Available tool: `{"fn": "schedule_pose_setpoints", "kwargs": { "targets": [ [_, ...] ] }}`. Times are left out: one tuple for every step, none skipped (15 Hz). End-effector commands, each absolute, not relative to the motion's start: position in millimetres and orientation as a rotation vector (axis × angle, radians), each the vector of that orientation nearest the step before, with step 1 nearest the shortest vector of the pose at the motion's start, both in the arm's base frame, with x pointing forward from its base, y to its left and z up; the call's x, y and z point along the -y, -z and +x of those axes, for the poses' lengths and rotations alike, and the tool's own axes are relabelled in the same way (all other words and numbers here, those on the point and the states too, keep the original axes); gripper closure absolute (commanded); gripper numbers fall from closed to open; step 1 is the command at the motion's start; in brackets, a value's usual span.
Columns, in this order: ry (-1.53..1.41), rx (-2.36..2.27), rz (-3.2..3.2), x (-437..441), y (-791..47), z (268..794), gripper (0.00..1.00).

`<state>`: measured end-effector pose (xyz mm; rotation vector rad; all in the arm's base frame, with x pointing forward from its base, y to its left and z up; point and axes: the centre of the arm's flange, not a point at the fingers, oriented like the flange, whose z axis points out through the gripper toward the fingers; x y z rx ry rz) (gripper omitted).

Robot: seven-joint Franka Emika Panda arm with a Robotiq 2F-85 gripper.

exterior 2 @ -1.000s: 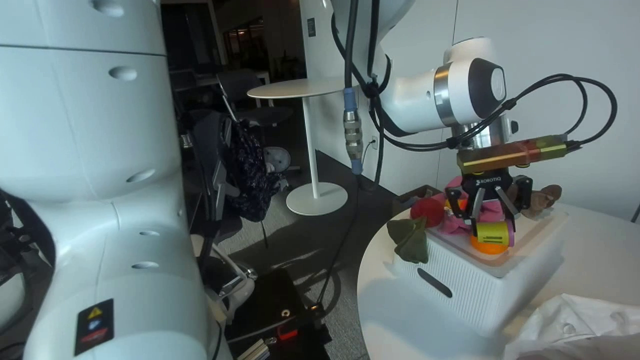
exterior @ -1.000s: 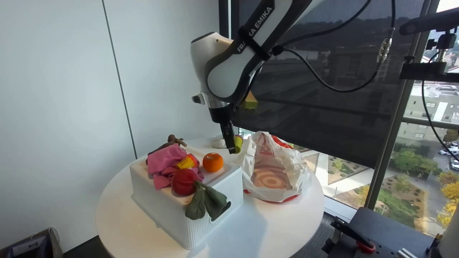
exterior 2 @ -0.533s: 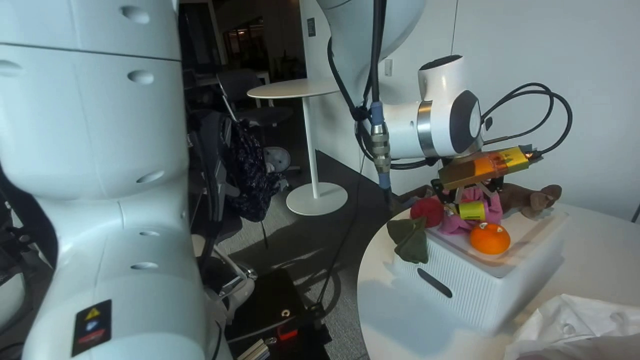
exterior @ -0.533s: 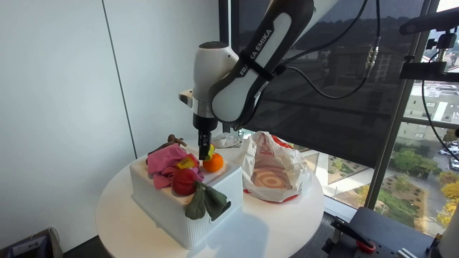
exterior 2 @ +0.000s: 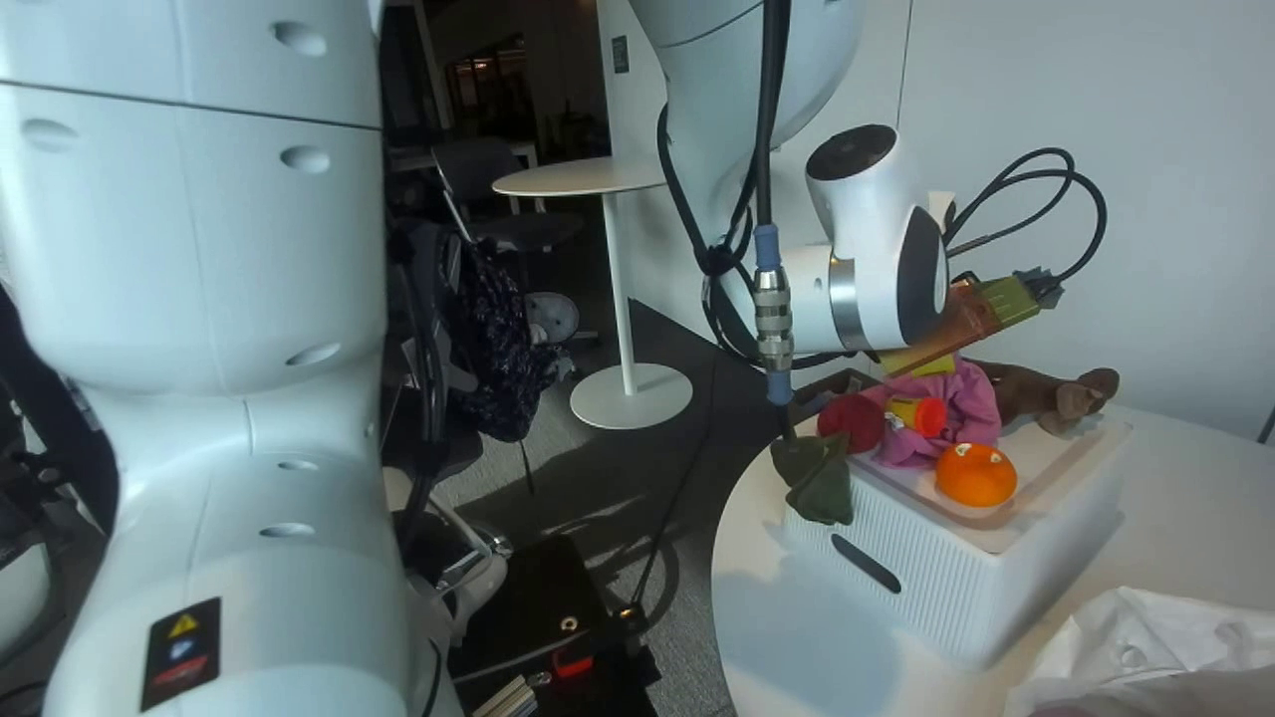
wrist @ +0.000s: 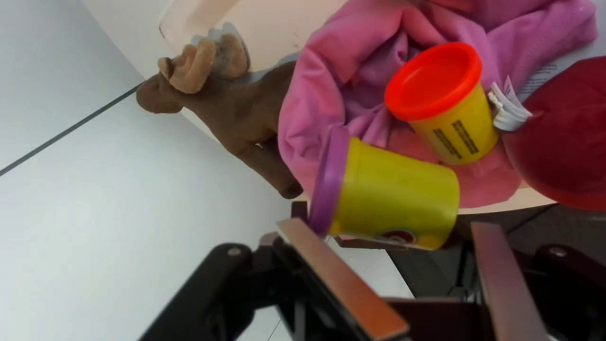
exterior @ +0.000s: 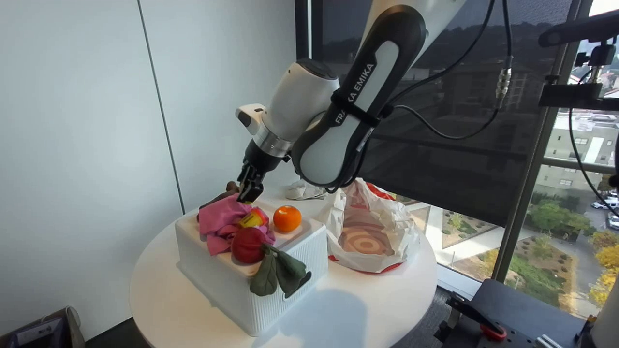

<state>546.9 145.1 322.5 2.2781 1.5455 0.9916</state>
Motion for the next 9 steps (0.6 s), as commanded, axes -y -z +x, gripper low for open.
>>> {"fn": "schedule_pose_setpoints", "kwargs": {
  "targets": [
    [-1.112,-1.566,2.185,-139.3,-308.5,554.6,0.62],
    [-1.115,-1.562,2.181,-136.0,-302.9,558.1,0.62],
    [-1.119,-1.557,2.175,-132.1,-297.2,560.1,0.62],
    [-1.120,-1.549,2.175,-129.6,-291.0,562.2,0.62],
    [-1.126,-1.544,2.169,-127.0,-282.6,567.6,0.62],
    [-1.132,-1.534,2.171,-125.1,-278.3,569.9,0.62],
    [-1.147,-1.522,2.172,-125.0,-274.4,572.7,0.62],
    [-1.166,-1.515,2.166,-125.1,-272.2,575.4,0.62],
    [-1.176,-1.509,2.167,-125.1,-269.9,577.3,0.62]
  ]
}}
